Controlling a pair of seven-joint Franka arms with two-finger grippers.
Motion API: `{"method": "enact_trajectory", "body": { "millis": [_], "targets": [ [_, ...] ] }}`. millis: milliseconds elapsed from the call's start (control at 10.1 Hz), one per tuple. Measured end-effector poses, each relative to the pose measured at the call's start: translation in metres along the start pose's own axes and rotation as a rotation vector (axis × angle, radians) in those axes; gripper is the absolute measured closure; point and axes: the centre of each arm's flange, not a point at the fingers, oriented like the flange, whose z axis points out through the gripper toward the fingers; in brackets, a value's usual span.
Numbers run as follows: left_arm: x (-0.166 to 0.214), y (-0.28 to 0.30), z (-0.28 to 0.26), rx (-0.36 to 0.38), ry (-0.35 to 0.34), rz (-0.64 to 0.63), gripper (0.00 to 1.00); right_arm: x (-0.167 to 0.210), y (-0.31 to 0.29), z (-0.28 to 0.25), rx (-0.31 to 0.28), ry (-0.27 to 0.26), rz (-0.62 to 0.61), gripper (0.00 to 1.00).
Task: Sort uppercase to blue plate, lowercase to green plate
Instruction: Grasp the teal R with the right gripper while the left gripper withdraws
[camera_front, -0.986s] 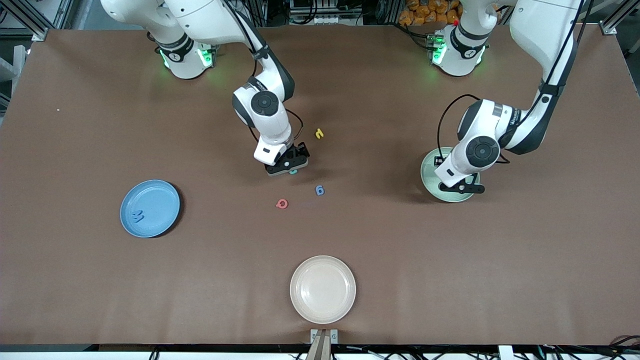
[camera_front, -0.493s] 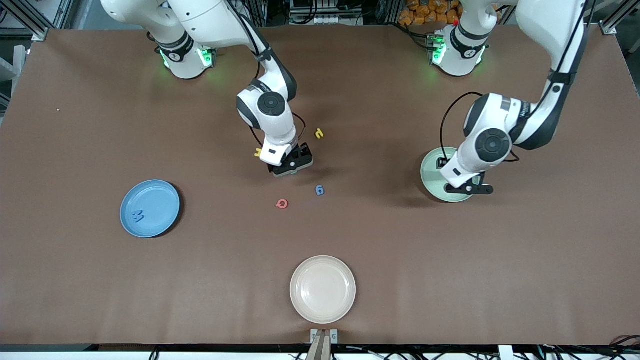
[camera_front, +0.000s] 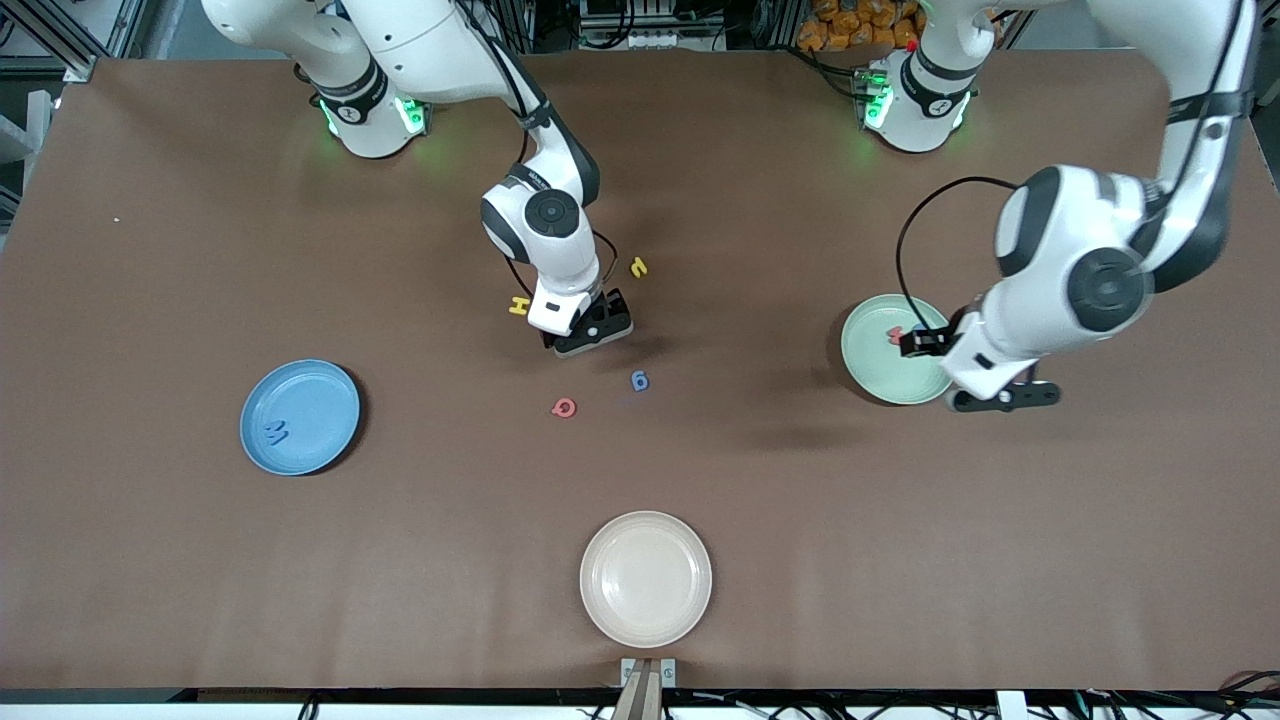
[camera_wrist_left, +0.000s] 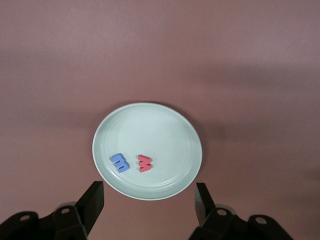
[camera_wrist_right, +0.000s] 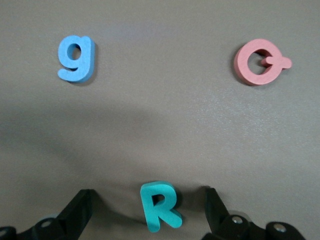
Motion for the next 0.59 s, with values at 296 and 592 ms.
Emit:
{"method": "enact_trajectory", "body": {
  "millis": [296,592],
  "targets": [
    [0.014,-0.038,-0.057,-0.037,0.098,-0.014,0.18,0.0,0.0,0.0,-0.005,-0.013,0.0,0.0],
    [0.015,-0.091,-0.106,-0.081,0.13,-0.019,0.18,0.003,-0.003,-0.008,0.001,-0.003,-0.001,0.27]
  ]
}}
